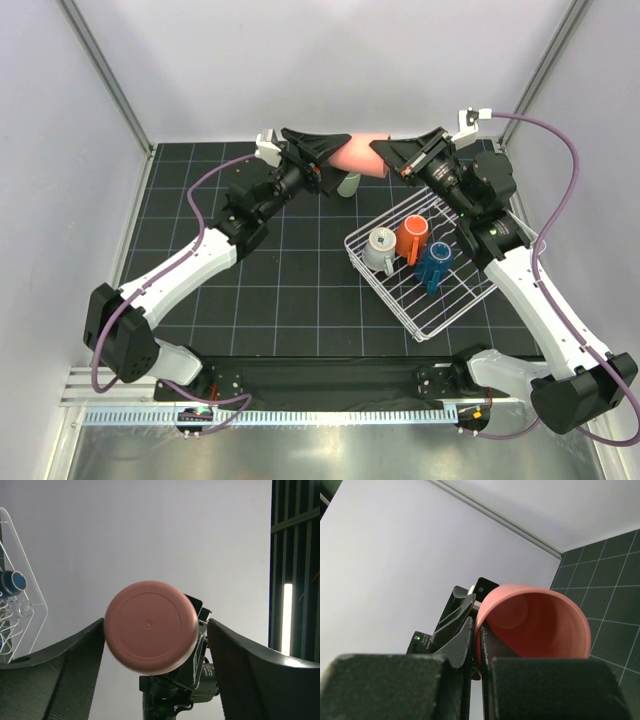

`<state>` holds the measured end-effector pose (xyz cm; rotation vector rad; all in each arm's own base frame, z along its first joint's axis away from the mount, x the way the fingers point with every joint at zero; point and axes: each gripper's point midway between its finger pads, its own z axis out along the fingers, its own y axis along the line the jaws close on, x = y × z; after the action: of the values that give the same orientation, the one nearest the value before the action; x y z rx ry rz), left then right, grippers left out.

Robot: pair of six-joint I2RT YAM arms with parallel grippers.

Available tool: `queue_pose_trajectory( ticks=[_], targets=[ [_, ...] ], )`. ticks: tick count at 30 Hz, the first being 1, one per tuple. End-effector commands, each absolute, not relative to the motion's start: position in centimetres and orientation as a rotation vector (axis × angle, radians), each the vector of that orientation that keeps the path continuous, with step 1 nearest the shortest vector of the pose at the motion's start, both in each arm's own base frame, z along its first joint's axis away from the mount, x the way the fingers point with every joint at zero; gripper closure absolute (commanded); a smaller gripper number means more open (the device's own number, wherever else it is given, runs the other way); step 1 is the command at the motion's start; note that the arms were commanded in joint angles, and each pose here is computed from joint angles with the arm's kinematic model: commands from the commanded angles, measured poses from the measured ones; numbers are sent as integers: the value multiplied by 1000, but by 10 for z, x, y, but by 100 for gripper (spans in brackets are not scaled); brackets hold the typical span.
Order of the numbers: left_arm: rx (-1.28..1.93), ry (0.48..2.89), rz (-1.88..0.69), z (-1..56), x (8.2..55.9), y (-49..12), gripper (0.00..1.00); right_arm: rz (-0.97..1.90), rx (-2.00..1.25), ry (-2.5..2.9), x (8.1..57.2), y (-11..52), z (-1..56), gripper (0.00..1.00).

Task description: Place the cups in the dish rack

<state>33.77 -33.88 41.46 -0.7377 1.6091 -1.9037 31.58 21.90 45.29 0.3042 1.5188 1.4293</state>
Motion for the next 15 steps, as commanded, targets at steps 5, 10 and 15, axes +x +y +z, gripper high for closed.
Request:
queue_pose_trajectory(
  ticks=[5, 10, 15],
  targets=[
    [-664, 1492, -1978, 451, 333, -337, 34, 1452, 282, 1478, 309, 221, 458, 96],
    [-652, 1512, -1977, 446, 331, -338, 59, 1446, 278, 1497, 309, 222, 453, 96],
    [-592, 1583, -1922, 433, 327, -342, 81, 1400, 251, 1588, 304, 224, 436, 90]
  ],
)
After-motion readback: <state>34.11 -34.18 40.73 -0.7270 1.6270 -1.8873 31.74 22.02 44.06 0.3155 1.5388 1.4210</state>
